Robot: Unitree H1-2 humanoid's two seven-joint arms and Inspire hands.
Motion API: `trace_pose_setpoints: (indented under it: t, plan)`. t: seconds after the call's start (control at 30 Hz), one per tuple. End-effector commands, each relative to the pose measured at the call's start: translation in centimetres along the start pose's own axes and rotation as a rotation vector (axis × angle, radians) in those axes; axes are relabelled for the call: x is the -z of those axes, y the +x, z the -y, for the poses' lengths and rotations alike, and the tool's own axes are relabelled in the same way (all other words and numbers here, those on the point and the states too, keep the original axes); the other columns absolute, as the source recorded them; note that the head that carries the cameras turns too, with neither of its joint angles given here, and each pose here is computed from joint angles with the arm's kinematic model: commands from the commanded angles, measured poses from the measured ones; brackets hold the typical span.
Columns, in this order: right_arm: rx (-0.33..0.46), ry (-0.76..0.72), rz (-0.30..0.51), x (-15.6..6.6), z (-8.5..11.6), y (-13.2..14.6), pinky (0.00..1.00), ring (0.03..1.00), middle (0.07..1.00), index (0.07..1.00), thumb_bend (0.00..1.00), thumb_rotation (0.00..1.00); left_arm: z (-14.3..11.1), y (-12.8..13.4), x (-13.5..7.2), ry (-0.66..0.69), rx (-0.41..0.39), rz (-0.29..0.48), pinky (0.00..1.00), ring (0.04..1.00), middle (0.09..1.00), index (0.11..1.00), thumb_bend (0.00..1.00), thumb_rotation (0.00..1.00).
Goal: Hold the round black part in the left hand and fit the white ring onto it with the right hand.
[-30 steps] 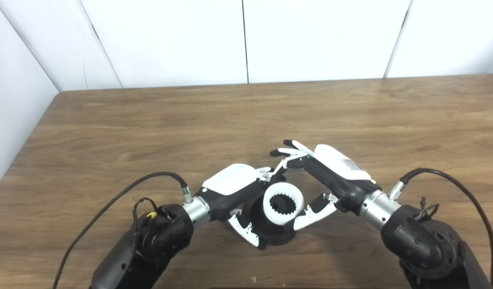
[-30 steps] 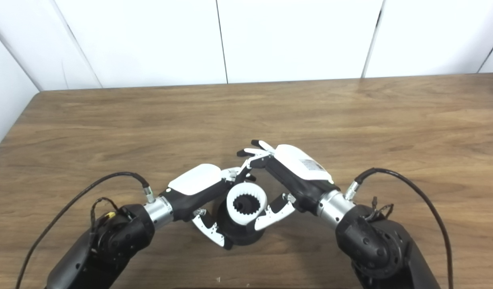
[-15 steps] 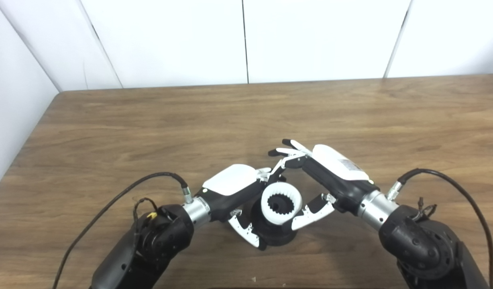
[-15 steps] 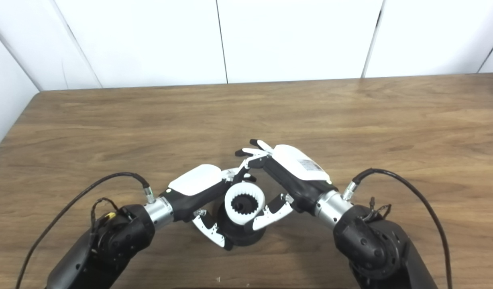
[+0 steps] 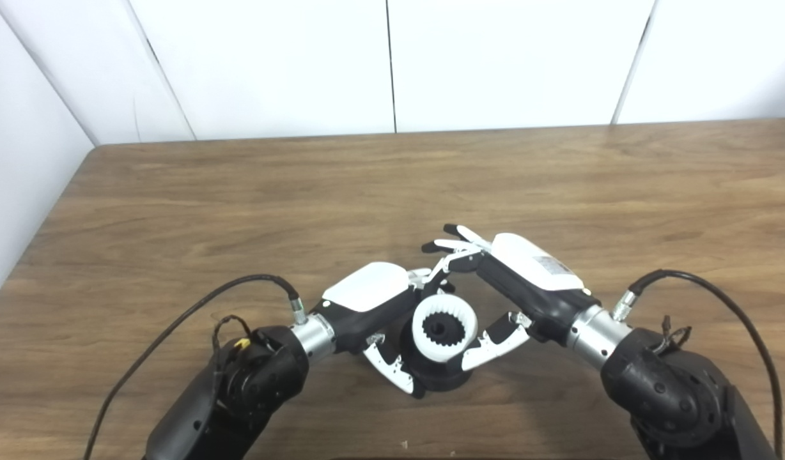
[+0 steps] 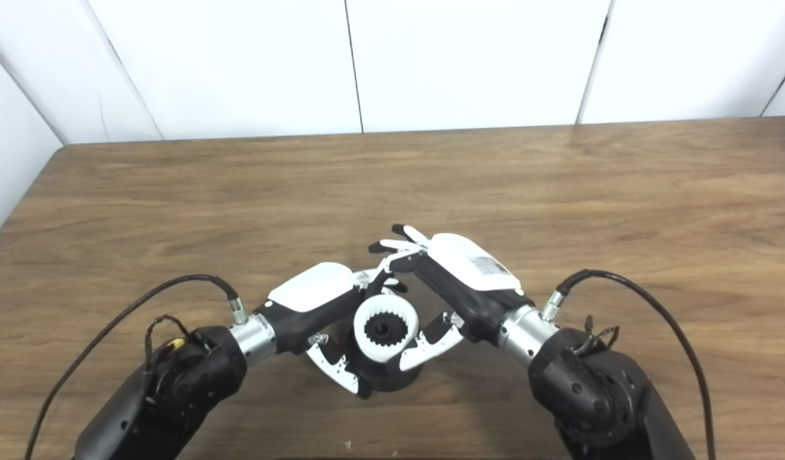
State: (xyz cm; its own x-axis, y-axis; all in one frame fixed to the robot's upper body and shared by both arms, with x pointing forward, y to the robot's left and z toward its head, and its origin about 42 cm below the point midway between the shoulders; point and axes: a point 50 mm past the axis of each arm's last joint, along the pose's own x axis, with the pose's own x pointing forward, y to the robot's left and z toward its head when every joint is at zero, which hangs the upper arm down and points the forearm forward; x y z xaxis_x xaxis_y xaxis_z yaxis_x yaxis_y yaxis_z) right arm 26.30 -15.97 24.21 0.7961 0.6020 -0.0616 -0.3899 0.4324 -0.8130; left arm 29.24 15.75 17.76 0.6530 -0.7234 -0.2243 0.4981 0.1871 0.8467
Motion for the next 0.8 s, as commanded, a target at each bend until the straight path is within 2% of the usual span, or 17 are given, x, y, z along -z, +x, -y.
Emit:
trace_pose_setpoints:
  t: [0.0,0.6,0.67,0.77]
  plan:
    - [0.039,-0.039,0.062,-0.99,1.10,0.13,0.94,1.000,0.893,0.491,0.52,0.15,0.88,0.09,-0.18,0.007,0.057,-0.008,0.89,0.963,0.910,0.707,0.80,0.18]
    - [0.033,-0.041,0.062,-0.67,1.05,0.39,0.92,1.000,0.895,0.490,0.52,0.15,0.66,0.16,-0.34,-0.012,0.061,-0.006,0.91,0.966,0.912,0.710,0.86,0.22]
    - [0.035,-0.042,0.067,-0.67,1.01,0.47,0.91,1.000,0.891,0.490,0.52,0.15,0.58,0.18,-0.39,-0.006,0.060,-0.004,0.90,0.961,0.905,0.760,0.87,0.24]
    - [0.034,-0.038,0.067,-0.74,0.95,0.67,0.91,1.000,0.891,0.490,0.52,0.15,0.57,0.19,-0.36,-0.005,0.057,-0.001,0.90,0.959,0.902,0.786,0.87,0.24]
